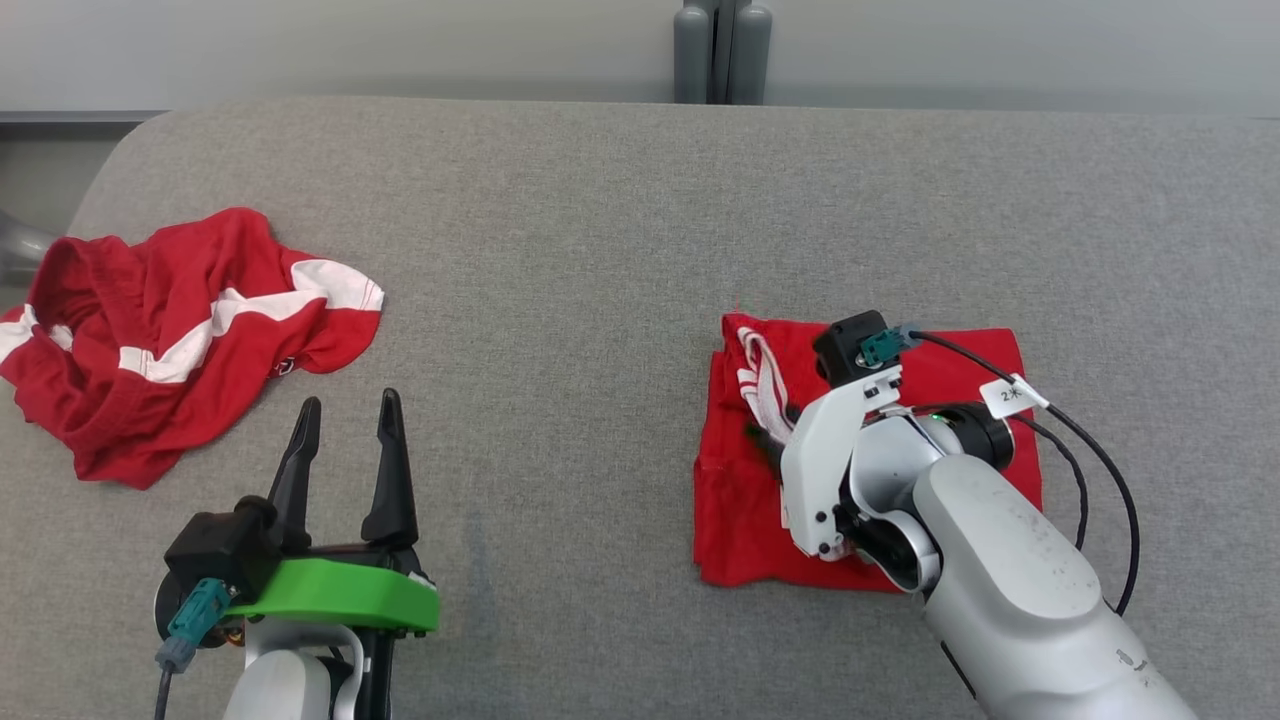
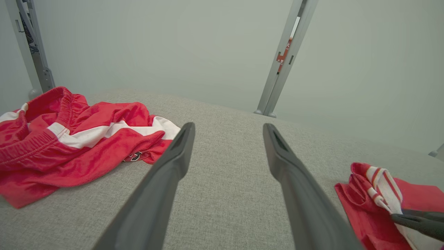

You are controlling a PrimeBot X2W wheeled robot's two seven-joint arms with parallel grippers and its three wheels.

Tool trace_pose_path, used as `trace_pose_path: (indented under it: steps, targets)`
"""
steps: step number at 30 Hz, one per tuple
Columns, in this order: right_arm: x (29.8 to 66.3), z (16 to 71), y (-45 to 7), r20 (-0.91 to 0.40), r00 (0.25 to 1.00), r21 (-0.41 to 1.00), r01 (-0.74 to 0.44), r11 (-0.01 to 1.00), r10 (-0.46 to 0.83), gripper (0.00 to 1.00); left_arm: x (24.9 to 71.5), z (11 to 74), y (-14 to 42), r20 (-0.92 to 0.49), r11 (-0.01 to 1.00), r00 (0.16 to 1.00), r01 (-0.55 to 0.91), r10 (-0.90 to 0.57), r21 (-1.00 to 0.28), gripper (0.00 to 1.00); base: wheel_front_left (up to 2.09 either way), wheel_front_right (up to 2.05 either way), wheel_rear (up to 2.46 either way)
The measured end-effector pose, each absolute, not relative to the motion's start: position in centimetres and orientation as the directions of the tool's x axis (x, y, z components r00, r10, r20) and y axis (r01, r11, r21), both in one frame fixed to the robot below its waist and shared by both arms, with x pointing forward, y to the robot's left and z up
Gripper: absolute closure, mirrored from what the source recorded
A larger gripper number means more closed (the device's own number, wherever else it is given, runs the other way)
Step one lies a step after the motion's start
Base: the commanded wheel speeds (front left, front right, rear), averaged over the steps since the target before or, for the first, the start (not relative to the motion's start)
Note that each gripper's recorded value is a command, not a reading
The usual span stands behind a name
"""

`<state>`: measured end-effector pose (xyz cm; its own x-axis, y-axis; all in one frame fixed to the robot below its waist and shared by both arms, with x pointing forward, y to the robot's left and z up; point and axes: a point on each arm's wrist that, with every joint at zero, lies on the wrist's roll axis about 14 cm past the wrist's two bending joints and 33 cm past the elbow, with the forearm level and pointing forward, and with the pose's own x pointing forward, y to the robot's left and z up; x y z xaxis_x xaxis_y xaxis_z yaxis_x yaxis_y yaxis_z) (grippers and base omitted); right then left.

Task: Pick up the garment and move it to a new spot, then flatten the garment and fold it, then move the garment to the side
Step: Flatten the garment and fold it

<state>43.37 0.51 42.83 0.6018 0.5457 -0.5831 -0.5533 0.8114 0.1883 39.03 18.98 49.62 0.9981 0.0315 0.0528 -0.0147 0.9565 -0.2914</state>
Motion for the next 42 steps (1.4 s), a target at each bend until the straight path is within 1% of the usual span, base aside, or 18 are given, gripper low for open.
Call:
trace_pose_path:
  steps: [3,6,8,10,14,18,22,25,29,34,40,41,42]
  targets:
    - [43.4,43.8,1.3,-0.536,0.612,0.250,-0.543,0.802,0.581,0.00,39.1,49.6,19.0,0.053,0.956,0.998,-0.016,0.033,-0.294,0.00,0.00,0.00,0.00]
    - [43.5,45.8,2.2,-0.456,0.623,0.349,-0.532,0.772,0.636,0.00,39.1,49.7,19.0,0.056,0.955,0.998,-0.016,0.034,-0.295,0.00,0.00,0.00,0.00]
    - [43.8,47.7,2.6,-0.385,0.647,0.392,-0.532,0.751,0.659,0.00,39.2,49.9,18.9,0.061,0.956,0.998,-0.012,0.031,-0.294,0.00,0.00,0.00,0.00]
    - [44.4,49.6,2.2,-0.310,0.688,0.408,-0.527,0.745,0.656,0.00,39.4,50.0,18.7,0.065,0.957,0.998,-0.005,0.025,-0.291,0.00,0.00,0.00,0.00]
    - [46.3,53.5,-0.8,-0.158,0.794,0.390,-0.496,0.776,0.587,0.00,39.5,50.3,18.2,0.074,0.956,0.997,0.013,0.010,-0.293,0.00,0.00,0.00,0.00]
    - [47.4,55.9,-6.2,-0.055,0.887,0.291,-0.426,0.857,0.459,0.00,39.3,50.5,17.6,0.079,0.956,0.997,0.033,-0.010,-0.291,0.00,0.00,0.00,0.00]
    - [46.9,56.2,-11.9,-0.014,0.945,0.172,-0.319,0.932,0.326,0.00,39.0,50.6,17.1,0.083,0.956,0.996,0.047,-0.023,-0.290,0.00,0.00,0.00,0.00]
    - [45.8,55.8,-15.4,0.007,0.971,0.096,-0.239,0.966,0.240,0.00,39.0,50.8,16.7,0.088,0.955,0.996,0.058,-0.034,-0.291,0.00,0.00,0.00,0.00]
    - [43.7,54.3,-18.3,0.003,0.987,0.049,-0.163,0.985,0.163,0.00,39.0,51.0,16.1,0.096,0.955,0.994,0.075,-0.049,-0.286,0.00,0.00,0.00,0.00]
    - [41.3,52.5,-19.9,-0.012,0.993,0.023,-0.118,0.993,0.118,0.00,39.0,51.4,15.7,0.108,0.956,0.992,0.089,-0.061,-0.278,0.00,0.00,0.00,0.00]
    - [39.3,50.1,-17.7,-0.053,0.985,0.006,-0.164,0.986,0.164,0.00,39.1,51.7,15.0,0.118,0.954,0.990,0.113,-0.083,-0.277,0.00,0.00,0.00,0.00]
    - [39.3,49.7,-17.2,-0.061,0.983,0.009,-0.173,0.985,0.173,0.53,39.1,51.7,14.9,0.117,0.954,0.989,0.116,-0.086,-0.277,0.00,0.00,0.00,0.00]
    - [39.2,49.1,-16.5,-0.074,0.980,0.010,-0.186,0.983,0.186,0.82,39.2,51.6,14.8,0.115,0.953,0.989,0.118,-0.089,-0.278,0.00,0.00,0.00,0.00]
